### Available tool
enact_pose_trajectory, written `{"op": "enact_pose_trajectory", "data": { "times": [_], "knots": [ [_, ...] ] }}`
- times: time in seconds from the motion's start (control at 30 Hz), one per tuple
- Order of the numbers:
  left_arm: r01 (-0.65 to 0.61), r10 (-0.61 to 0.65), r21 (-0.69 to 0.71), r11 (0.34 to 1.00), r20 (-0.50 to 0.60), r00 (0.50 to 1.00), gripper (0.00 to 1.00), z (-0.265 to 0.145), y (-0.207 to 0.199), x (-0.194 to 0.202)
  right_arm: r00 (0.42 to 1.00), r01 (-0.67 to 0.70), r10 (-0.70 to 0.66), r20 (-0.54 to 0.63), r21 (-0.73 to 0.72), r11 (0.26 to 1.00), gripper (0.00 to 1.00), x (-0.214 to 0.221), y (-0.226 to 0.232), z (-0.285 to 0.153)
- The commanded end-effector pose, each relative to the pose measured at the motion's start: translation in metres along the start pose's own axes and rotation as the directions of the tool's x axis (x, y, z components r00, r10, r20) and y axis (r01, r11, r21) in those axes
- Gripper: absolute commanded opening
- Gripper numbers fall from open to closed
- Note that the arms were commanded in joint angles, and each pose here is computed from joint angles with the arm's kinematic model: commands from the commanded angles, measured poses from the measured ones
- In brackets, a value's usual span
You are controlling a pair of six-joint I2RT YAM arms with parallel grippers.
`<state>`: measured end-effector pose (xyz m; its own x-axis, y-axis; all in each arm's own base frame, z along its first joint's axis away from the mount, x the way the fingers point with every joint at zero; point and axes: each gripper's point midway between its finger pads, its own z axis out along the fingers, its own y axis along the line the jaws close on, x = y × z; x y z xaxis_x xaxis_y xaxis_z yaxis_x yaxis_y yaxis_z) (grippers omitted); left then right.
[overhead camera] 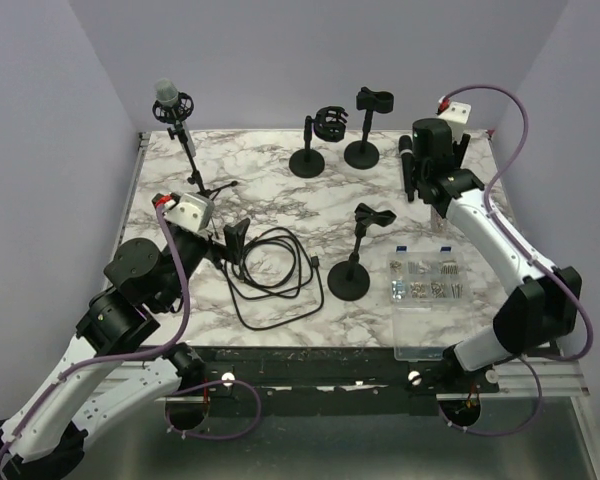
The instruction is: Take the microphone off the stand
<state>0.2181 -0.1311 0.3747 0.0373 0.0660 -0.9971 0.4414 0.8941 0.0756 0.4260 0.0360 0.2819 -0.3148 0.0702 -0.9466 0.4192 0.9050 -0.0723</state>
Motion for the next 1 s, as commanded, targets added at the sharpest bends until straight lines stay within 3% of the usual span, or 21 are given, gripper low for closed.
{"op": "enact_pose_trajectory", "data": {
  "times": [0.0,0.23,0.73,0.97],
  "knots": [
    [-0.007,0.010,-0.068,0.998,0.055,0.998,0.98,-0.001,0.014,-0.012,0.998,0.034,-0.042,0.042,0.181,0.983,0.01,-0.020,-0.027,0.039],
    [-0.012,0.018,-0.101,0.995,0.053,0.998,0.99,0.001,0.020,-0.008,0.998,0.043,-0.034,-0.043,0.226,0.973,0.01,0.006,-0.048,0.113],
    [-0.058,0.062,-0.158,0.986,0.015,0.998,0.99,0.012,0.027,0.007,0.986,0.148,-0.120,-0.115,0.276,0.950,0.01,0.054,-0.018,0.240],
    [-0.082,0.080,-0.160,0.984,-0.018,0.997,0.99,0.020,0.026,0.017,0.983,0.146,-0.119,-0.141,0.205,0.968,0.00,0.075,-0.020,0.288]
  ]
}}
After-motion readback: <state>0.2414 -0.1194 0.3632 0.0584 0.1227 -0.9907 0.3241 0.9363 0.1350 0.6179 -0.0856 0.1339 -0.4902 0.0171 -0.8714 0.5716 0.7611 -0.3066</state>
